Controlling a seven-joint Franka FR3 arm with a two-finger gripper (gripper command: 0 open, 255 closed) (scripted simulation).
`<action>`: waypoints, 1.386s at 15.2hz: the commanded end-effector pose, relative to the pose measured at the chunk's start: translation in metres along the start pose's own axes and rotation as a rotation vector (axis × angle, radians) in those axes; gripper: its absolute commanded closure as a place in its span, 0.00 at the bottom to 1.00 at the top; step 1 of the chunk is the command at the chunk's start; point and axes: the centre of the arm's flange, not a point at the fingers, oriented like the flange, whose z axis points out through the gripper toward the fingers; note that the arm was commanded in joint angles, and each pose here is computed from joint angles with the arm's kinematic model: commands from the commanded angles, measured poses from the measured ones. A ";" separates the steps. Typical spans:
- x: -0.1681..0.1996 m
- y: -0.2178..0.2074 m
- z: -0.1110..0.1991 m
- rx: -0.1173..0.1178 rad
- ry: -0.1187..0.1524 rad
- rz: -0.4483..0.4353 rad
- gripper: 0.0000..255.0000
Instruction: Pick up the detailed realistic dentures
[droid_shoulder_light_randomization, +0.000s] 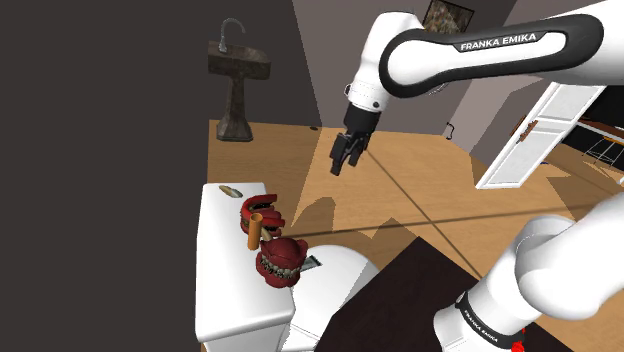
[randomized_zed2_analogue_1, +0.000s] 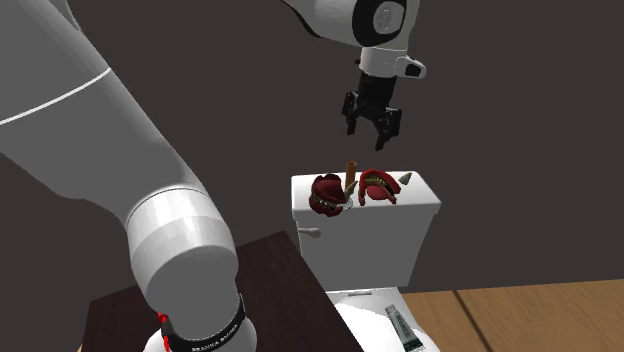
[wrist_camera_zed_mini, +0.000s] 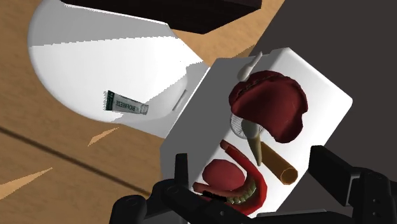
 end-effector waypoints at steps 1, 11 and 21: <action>0.017 -0.014 0.023 0.011 -0.025 -0.028 0.00; 0.081 -0.078 0.127 0.063 -0.147 -0.165 0.00; 0.115 -0.135 0.219 0.102 -0.241 -0.269 0.00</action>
